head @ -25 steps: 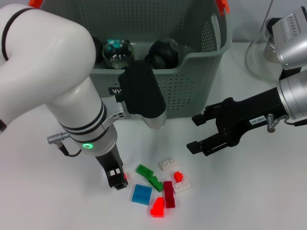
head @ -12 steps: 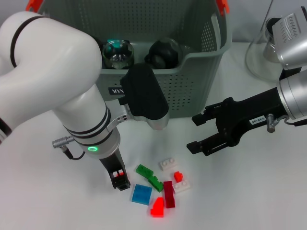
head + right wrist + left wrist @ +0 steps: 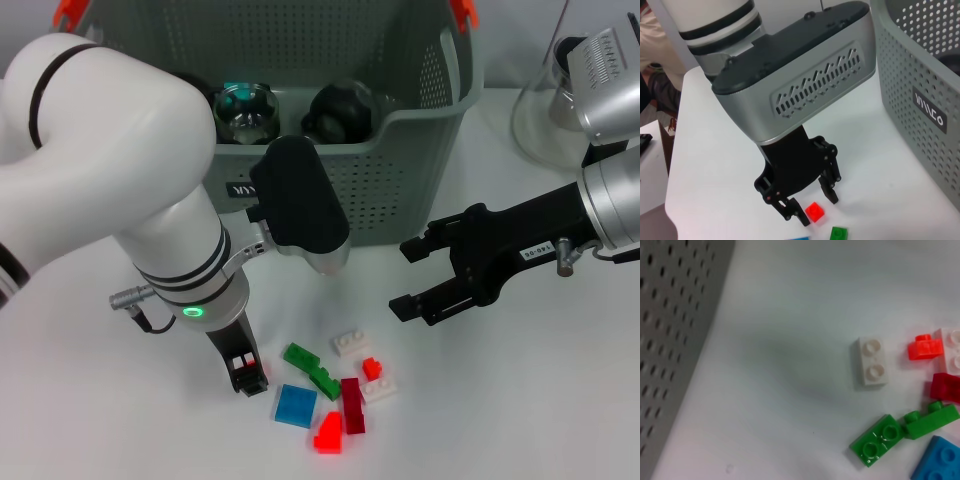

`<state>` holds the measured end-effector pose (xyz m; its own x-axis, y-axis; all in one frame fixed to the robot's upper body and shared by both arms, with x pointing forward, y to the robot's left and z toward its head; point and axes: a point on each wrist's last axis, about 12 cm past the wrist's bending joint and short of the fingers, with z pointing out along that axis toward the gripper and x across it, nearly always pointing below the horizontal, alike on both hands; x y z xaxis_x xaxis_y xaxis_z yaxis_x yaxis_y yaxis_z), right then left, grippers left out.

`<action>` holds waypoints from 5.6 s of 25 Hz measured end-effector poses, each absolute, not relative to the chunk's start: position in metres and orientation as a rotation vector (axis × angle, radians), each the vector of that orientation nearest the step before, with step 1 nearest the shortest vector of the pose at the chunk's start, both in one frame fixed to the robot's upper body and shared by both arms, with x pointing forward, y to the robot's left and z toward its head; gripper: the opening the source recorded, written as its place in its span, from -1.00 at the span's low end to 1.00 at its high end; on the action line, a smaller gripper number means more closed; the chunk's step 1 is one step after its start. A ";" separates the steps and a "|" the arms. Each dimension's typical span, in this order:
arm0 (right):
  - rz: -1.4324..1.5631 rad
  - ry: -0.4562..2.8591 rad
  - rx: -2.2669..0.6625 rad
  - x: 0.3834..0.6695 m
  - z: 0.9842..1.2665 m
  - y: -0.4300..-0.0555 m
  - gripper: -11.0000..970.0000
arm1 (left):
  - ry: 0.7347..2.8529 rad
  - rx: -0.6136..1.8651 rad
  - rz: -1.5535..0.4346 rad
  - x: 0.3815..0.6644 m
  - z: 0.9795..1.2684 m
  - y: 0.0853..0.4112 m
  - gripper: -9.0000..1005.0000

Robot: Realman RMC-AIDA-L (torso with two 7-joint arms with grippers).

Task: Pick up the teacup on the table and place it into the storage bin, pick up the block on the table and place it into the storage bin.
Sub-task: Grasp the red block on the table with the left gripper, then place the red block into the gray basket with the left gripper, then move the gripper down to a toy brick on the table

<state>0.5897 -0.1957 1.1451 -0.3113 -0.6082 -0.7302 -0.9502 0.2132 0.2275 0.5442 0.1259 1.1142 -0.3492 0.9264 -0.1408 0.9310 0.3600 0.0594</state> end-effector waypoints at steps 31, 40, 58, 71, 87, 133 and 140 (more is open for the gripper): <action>0.908 2.001 -1.433 0.590 1.145 -0.196 0.82 | 2.468 1.720 -0.044 0.542 1.112 0.124 -0.62; 0.909 2.005 -1.429 0.590 1.144 -0.197 0.82 | 2.466 1.723 -0.049 0.541 1.120 0.125 -0.62; 0.910 2.007 -1.426 0.589 1.143 -0.199 0.82 | 2.122 1.250 -0.456 0.548 1.255 0.176 -0.62; 0.917 2.004 -1.440 0.588 1.143 -0.198 0.82 | 2.102 0.836 -0.440 0.641 1.258 0.220 -0.48; 0.917 2.002 -1.446 0.589 1.146 -0.199 0.82 | 2.084 0.687 -0.424 0.644 1.246 0.243 -0.11; 0.395 1.974 -2.018 0.595 1.137 -0.093 0.82 | 1.579 1.118 -1.146 0.468 1.127 0.272 0.89; 0.385 1.954 -2.004 0.591 1.130 -0.081 0.82 | 1.568 1.127 -1.143 0.468 1.126 0.273 0.89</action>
